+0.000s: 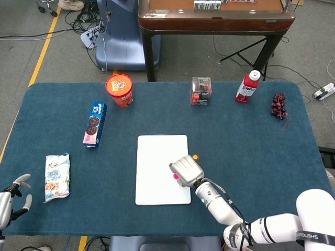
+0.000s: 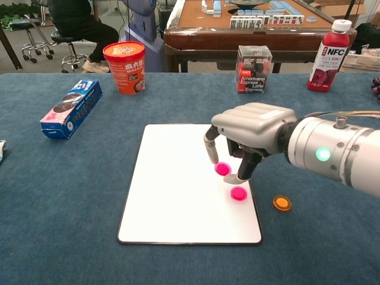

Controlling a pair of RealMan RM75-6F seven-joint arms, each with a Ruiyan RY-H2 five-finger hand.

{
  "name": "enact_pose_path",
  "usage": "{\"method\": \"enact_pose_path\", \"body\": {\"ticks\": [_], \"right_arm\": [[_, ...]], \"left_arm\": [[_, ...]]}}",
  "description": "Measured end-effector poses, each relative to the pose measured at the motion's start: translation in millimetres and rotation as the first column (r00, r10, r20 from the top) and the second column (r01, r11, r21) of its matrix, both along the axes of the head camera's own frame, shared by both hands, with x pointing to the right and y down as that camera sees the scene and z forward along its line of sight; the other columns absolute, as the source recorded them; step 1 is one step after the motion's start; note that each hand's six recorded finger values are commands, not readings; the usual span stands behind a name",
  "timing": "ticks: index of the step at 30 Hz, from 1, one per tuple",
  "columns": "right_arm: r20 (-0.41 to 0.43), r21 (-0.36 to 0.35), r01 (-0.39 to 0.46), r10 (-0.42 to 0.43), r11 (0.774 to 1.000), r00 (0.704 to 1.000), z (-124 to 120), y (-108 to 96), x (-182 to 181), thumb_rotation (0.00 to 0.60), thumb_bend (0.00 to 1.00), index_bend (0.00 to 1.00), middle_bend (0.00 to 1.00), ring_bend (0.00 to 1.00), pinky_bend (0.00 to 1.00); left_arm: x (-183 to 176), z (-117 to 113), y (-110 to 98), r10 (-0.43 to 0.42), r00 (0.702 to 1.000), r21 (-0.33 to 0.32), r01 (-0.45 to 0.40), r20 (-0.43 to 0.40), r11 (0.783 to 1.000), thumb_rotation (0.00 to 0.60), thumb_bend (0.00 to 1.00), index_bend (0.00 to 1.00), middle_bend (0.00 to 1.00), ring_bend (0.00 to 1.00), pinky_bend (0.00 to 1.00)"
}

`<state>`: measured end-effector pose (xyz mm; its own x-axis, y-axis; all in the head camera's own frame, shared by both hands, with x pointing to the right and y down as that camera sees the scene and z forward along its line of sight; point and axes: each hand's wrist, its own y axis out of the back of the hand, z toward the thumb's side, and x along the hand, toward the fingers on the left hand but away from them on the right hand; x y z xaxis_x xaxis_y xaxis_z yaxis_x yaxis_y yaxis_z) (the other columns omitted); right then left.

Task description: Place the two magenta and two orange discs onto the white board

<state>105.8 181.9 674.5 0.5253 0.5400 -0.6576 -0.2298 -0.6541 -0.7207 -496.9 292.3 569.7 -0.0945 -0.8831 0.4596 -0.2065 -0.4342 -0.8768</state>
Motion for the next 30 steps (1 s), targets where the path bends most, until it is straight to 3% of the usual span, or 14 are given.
{"method": "enact_pose_path", "body": {"ticks": [10,30], "right_arm": [[-0.002,-0.015,0.033,-0.033,0.999,0.999,3.2,13.4,-3.4,0.600,0.24,0.53,1.00,1.00,1.00],[-0.008,-0.039,0.051,-0.051,0.998,0.999,14.4,19.9,-15.0,0.600,0.21,0.53,1.00,1.00,1.00]], "left_arm": [[0.1,1.4,1.9,-0.004,1.000,-0.001,0.004,-0.004,1.000,0.600,0.47,0.27,0.43,0.51,0.66],[-3.5,2.2,7.3,-0.020,1.000,-0.007,0.020,-0.005,1.000,0.600,0.47,0.27,0.43,0.51,0.66]]}}
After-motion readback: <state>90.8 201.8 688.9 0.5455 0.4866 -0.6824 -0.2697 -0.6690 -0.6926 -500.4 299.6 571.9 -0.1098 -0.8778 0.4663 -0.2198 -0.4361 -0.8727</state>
